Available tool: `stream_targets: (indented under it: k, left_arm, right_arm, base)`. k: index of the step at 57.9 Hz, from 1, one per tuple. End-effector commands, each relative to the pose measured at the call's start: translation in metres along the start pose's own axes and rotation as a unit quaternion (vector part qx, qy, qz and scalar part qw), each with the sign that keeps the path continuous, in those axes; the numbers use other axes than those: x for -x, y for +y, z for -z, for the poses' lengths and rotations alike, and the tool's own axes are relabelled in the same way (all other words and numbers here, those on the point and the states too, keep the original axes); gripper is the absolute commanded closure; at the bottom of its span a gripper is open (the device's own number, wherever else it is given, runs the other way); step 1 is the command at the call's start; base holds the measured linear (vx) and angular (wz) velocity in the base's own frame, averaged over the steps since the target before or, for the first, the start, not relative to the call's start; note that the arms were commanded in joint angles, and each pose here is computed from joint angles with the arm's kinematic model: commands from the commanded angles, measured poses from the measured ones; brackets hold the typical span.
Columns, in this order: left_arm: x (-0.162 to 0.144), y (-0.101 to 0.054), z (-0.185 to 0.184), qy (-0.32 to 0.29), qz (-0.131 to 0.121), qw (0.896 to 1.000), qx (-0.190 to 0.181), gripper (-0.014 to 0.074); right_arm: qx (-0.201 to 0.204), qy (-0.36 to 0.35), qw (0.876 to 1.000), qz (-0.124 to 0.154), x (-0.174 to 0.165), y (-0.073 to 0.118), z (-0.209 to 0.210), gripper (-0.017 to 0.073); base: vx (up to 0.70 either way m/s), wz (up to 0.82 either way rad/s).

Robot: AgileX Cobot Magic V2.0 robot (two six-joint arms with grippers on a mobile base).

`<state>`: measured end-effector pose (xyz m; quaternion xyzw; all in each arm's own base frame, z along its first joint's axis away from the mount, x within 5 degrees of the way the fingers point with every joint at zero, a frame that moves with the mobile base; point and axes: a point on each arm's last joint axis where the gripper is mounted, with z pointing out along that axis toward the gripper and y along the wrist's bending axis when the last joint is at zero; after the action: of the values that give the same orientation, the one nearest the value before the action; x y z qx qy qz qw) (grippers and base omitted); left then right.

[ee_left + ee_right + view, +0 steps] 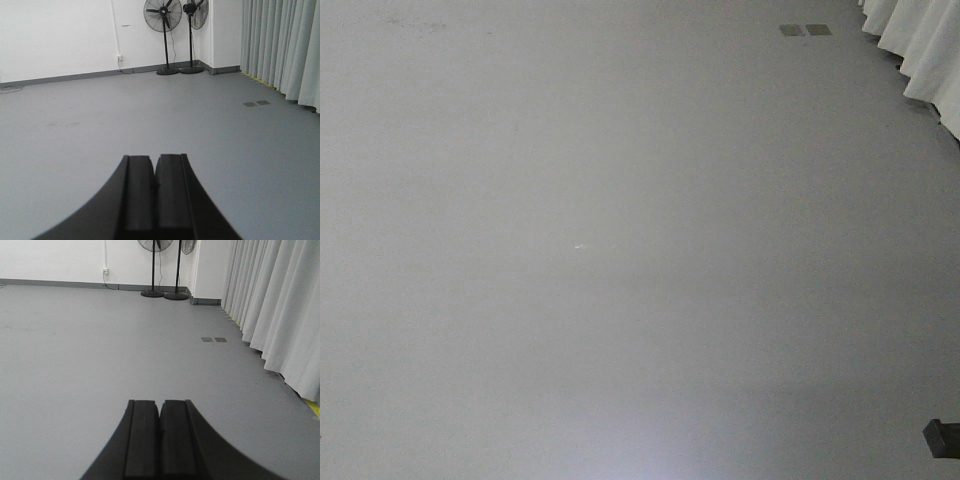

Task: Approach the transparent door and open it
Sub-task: 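Drive the base forward across the grey floor, turning toward the door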

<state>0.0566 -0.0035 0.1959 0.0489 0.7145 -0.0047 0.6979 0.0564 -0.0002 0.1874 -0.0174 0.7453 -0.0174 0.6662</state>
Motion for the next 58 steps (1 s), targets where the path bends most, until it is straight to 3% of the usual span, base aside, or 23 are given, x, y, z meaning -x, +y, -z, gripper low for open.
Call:
stream_targets:
  k: [1,58]
  left_arm:
    - [-0.0030,-0.0021,-0.0017,-0.023,0.000,1.000,-0.009,0.0599]
    - [-0.0030,-0.0021,-0.0017,-0.023,0.000,1.000,-0.009,0.0599]
  right_arm:
    - [-0.005,-0.041,0.999,0.004,0.0036,-0.0005,0.0004,0.0567]
    - [-0.005,-0.043,0.999,0.004,0.0040,-0.0005,0.0004,0.0567]
  base:
    - [0.09,0.00]
    - [0.11,0.09]
